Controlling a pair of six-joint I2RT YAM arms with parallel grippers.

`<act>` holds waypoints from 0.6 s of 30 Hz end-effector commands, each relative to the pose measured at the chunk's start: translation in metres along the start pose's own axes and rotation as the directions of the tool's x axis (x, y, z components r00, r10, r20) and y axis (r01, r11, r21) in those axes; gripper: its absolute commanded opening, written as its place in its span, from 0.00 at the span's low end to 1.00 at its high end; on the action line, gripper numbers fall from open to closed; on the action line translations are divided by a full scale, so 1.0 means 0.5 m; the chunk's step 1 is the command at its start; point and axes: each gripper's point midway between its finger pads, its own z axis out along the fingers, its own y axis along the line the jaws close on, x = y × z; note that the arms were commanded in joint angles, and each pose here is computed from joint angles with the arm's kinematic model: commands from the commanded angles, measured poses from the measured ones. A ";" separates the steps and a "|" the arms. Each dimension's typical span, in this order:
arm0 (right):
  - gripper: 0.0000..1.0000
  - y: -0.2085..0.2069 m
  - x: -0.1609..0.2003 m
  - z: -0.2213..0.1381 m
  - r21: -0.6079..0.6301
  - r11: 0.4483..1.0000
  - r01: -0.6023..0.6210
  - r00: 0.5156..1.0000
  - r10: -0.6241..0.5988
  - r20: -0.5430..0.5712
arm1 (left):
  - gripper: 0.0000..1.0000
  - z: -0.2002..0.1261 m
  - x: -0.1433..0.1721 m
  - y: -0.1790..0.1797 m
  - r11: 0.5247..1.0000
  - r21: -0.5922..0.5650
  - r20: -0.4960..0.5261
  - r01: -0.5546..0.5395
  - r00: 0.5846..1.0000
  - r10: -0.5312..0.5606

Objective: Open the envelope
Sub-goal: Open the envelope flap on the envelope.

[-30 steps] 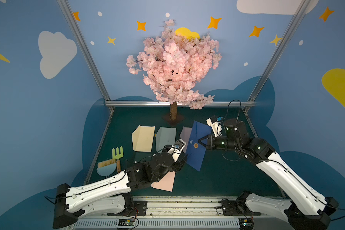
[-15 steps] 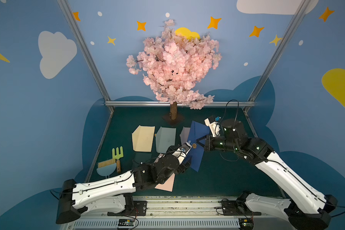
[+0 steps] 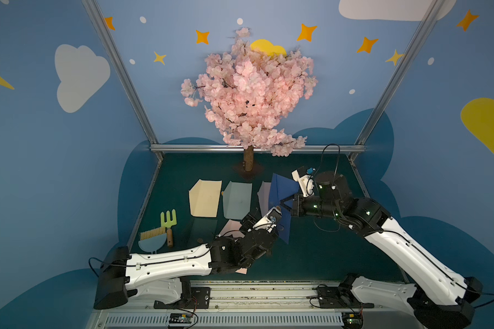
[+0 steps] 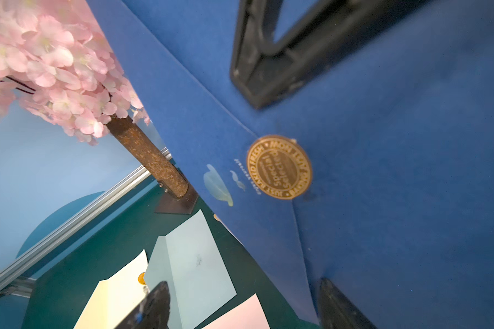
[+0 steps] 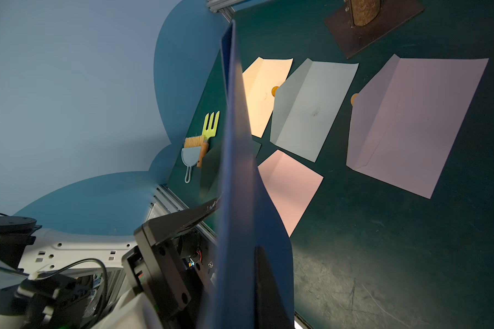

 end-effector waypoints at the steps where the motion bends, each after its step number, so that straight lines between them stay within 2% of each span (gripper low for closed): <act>1: 0.00 0.028 -0.020 -0.011 -0.032 0.999 0.014 0.999 -0.013 0.033 | 0.82 -0.010 -0.039 0.041 0.993 -0.093 0.049 0.072 0.997 -0.068; 8: 0.00 0.029 -0.014 -0.007 -0.034 0.999 0.014 1.000 -0.013 0.024 | 0.83 -0.029 -0.043 0.072 0.988 -0.110 0.085 0.112 0.991 -0.103; 16: 0.00 0.034 -0.006 0.001 -0.045 0.999 0.014 1.000 -0.014 0.008 | 0.83 -0.046 -0.038 0.068 0.981 0.029 0.121 0.192 0.973 -0.194; 18: 0.00 0.037 -0.005 0.001 -0.053 0.998 0.016 1.000 -0.015 0.007 | 0.83 -0.049 -0.034 0.080 0.974 0.024 0.124 0.227 0.966 -0.228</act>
